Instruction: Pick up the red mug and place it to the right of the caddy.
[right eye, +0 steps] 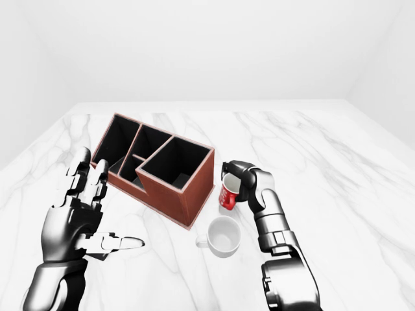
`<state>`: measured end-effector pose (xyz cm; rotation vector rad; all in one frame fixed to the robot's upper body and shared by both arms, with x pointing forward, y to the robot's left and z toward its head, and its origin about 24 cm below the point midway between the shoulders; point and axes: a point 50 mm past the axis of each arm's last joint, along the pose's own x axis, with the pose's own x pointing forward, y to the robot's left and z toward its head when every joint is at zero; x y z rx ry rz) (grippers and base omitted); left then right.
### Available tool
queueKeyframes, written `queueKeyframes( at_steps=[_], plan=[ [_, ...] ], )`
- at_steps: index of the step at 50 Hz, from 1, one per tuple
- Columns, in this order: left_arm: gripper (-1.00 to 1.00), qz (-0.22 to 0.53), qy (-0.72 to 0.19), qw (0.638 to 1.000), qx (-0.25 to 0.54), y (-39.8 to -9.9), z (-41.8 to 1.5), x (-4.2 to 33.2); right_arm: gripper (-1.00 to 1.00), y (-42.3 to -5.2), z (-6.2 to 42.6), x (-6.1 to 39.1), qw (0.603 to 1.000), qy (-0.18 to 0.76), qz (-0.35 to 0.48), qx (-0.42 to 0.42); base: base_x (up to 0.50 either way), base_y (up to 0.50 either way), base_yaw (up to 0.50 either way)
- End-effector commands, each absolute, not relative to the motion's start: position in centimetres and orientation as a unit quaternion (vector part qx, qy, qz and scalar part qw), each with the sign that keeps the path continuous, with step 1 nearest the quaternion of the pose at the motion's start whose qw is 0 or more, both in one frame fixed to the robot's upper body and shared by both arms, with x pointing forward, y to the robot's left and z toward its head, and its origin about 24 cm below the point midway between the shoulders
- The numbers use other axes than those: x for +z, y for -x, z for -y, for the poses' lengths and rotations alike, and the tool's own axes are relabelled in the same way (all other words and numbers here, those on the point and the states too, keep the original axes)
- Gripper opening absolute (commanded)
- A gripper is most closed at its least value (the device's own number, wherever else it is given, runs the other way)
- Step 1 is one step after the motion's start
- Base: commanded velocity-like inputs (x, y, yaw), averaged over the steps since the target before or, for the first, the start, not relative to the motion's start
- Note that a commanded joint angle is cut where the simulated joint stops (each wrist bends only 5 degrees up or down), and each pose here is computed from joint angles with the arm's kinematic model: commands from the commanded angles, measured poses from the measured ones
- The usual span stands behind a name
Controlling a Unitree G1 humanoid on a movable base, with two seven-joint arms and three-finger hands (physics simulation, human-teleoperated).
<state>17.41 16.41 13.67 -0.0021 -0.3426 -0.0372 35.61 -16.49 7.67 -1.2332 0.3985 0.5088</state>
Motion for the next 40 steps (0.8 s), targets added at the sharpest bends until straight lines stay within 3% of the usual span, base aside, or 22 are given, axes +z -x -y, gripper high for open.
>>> queueKeyframes(
  at_steps=[1, 17, 40],
  plan=[
    [1.00, 0.174, 0.001, 0.985, -0.018, -17.27, -16.46, 13.85, -1.00, -36.14, 16.40, 7.77, 0.785, 0.550, -0.173, 0.226, 0.00, 0.00, 0.00],
    [1.00, 0.171, 0.001, 0.985, -0.021, -17.38, -16.26, 13.68, -1.00, -36.83, 16.09, 7.96, 0.796, 0.545, -0.159, 0.208, 0.00, 0.00, 0.00],
    [1.00, 0.171, 0.002, 0.985, -0.022, -17.25, -16.31, 13.72, -1.00, -37.12, 16.74, 7.41, 0.781, 0.581, -0.157, 0.167, 0.00, 0.00, 0.00]
  ],
)
